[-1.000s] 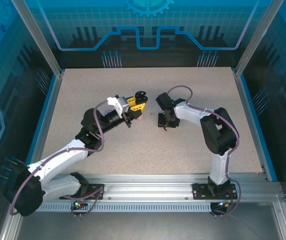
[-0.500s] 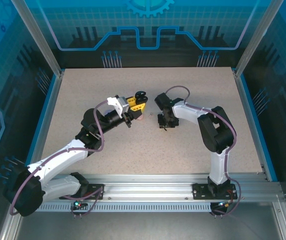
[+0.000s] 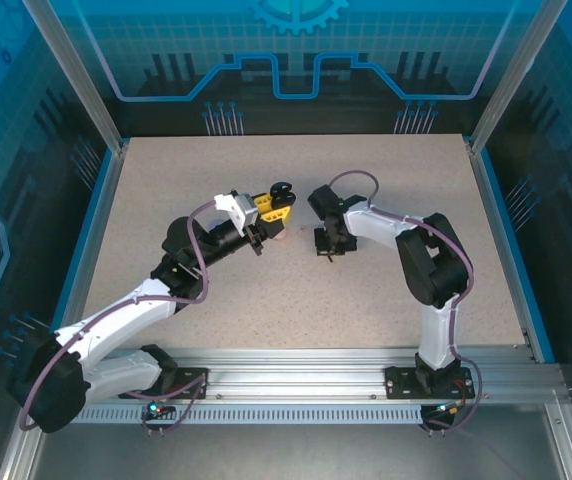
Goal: Insert the wireless bluetooth earbuds into the charging case
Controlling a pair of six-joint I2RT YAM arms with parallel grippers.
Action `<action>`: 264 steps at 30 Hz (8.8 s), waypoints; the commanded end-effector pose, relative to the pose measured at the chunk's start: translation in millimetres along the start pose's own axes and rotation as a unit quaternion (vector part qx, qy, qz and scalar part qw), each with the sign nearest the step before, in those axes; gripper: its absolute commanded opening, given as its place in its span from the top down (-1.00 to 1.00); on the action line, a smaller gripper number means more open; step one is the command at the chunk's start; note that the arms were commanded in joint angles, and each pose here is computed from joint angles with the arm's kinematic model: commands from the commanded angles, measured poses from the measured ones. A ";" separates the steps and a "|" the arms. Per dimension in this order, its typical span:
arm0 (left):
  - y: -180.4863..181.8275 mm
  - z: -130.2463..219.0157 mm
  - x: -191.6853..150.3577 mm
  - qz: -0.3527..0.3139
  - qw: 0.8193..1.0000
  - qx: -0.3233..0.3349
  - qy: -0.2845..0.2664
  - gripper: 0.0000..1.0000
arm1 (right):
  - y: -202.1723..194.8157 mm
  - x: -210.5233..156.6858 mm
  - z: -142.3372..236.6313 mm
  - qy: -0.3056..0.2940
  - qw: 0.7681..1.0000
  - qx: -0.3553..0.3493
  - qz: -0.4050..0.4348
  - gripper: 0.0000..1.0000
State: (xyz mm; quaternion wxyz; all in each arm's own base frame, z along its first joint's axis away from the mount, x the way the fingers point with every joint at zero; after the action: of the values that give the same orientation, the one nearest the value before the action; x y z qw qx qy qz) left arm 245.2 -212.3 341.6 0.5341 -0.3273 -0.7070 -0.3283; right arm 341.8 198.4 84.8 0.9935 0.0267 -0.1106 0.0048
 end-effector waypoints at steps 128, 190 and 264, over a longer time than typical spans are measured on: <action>-3.4 -13.2 13.1 0.032 0.999 -0.024 -0.026 1.00 | 26.9 32.7 348.3 -0.320 0.868 0.377 0.045 0.27; -12.8 -29.7 -0.1 0.053 0.997 -0.057 0.004 1.00 | 61.6 58.9 322.8 -0.263 0.907 0.312 0.104 0.89; -48.2 -207.6 -318.2 0.529 0.755 0.088 0.377 0.86 | -152.2 -34.2 210.3 -0.259 0.925 0.146 -0.238 -0.24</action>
State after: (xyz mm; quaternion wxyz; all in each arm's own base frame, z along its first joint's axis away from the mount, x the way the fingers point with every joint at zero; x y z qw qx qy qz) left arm 389.1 -442.1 90.5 0.8431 -0.4811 -0.2327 -0.0589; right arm 265.9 37.2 270.4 0.8946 0.1850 -0.3431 -0.2183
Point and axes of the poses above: each hand's point on the last joint's axis, 136 mm out from that joint toward the fingers, its own z axis back along the fingers, its own y axis along the line the jaws close on, x = y × z, the point moved 6 cm from there along z, back along the fingers, and after that the axes turned 2 degrees about -z, right-handed, at the moved point
